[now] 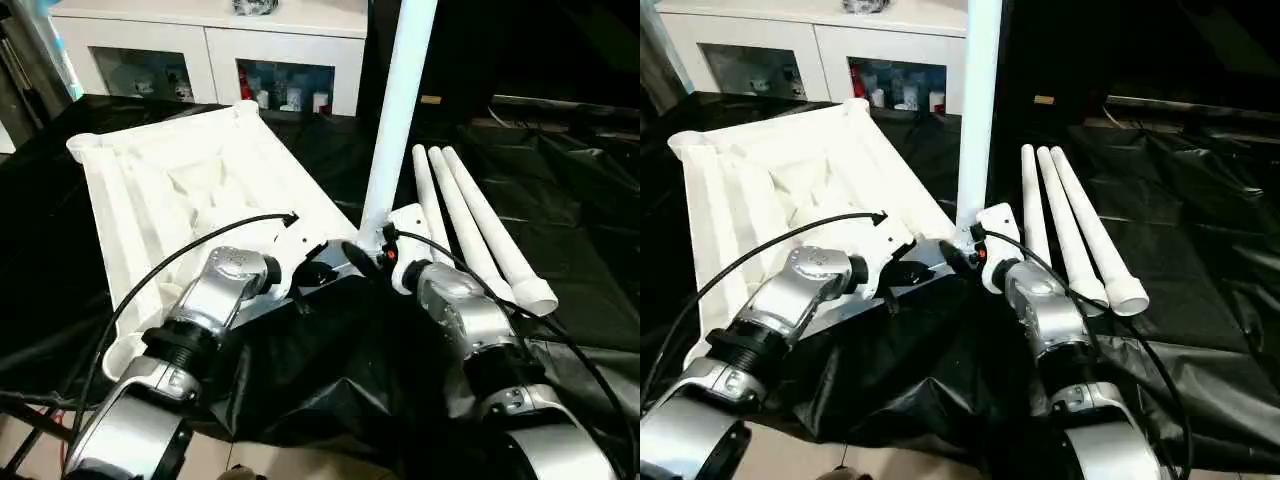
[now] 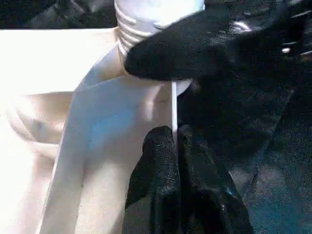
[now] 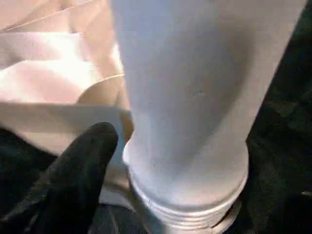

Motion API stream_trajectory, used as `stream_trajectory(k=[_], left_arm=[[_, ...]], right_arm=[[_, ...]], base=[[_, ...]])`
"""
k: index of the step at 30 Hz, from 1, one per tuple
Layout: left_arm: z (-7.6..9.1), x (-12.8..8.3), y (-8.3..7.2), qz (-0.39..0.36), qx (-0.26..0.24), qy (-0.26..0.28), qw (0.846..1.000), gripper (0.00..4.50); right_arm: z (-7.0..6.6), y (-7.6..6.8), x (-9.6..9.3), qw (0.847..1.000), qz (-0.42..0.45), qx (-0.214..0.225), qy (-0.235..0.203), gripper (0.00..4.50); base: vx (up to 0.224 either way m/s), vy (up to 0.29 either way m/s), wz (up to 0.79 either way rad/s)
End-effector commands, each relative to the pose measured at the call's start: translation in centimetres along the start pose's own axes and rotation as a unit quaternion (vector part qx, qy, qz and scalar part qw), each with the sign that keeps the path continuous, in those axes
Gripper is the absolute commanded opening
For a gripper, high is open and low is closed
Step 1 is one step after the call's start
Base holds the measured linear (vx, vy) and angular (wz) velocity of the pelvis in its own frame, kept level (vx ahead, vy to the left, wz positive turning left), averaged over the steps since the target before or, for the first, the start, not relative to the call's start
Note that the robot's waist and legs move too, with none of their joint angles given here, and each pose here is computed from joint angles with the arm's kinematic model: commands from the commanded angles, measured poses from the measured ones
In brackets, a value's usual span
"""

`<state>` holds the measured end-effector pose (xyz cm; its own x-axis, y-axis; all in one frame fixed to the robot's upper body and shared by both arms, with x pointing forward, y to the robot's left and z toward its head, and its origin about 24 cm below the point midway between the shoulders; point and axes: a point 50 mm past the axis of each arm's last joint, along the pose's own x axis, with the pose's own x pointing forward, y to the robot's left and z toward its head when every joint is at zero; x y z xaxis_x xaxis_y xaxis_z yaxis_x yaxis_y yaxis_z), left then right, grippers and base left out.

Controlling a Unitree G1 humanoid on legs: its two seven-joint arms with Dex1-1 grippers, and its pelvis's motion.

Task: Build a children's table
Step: Rotate leg to tighten

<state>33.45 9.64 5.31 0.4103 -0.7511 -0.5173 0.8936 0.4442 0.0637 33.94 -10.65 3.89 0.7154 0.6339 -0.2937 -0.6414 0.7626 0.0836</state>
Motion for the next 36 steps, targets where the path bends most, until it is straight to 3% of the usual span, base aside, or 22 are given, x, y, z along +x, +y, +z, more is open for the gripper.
stream_trajectory(k=[1,4,7,12,16,24,30,36], left_arm=[[2.1,0.9,-1.7,-0.059,0.044,-0.045,0.996,0.0],[1.4,0.0,-1.8,-0.084,0.055,-0.041,0.994,0.0],[1.2,-0.3,-1.8,-0.091,0.057,-0.04,0.993,0.0],[0.2,-1.8,-2.0,-0.136,0.075,-0.025,0.988,0.0],[-0.2,-2.3,-2.3,-0.158,0.079,-0.02,0.984,0.0],[-1.3,-3.6,-2.7,-0.194,0.083,0.001,0.977,0.0],[-1.1,-3.4,-2.7,-0.185,0.079,-0.004,0.98,0.0],[0.4,-2.0,-1.6,-0.113,0.051,-0.032,0.992,0.0]], right_arm=[[-0.7,3.2,0.9,0.993,0.117,-0.019,0.02,3.99],[-0.3,2.1,-0.9,0.985,0.166,-0.034,0.015,3.99],[-0.2,1.9,-1.5,0.982,0.185,-0.04,0.018,3.99],[-0.5,0.8,-3.9,0.966,0.245,-0.061,0.059,3.99],[-0.5,0.6,-4.5,0.962,0.258,-0.065,0.069,3.99],[-0.5,1.0,-5.1,0.951,0.289,-0.067,0.081,3.26],[-0.8,1.4,-4.8,0.953,0.289,-0.056,0.077,2.88],[-1.5,1.3,-2.7,0.982,0.171,-0.04,0.066,2.79]], base=[[0.0,0.0,0.0],[0.0,0.0,0.0],[0.0,0.0,0.0],[0.0,0.0,0.0],[0.0,0.0,0.0],[0.0,0.0,0.0],[0.0,0.0,0.0],[0.0,0.0,0.0]])
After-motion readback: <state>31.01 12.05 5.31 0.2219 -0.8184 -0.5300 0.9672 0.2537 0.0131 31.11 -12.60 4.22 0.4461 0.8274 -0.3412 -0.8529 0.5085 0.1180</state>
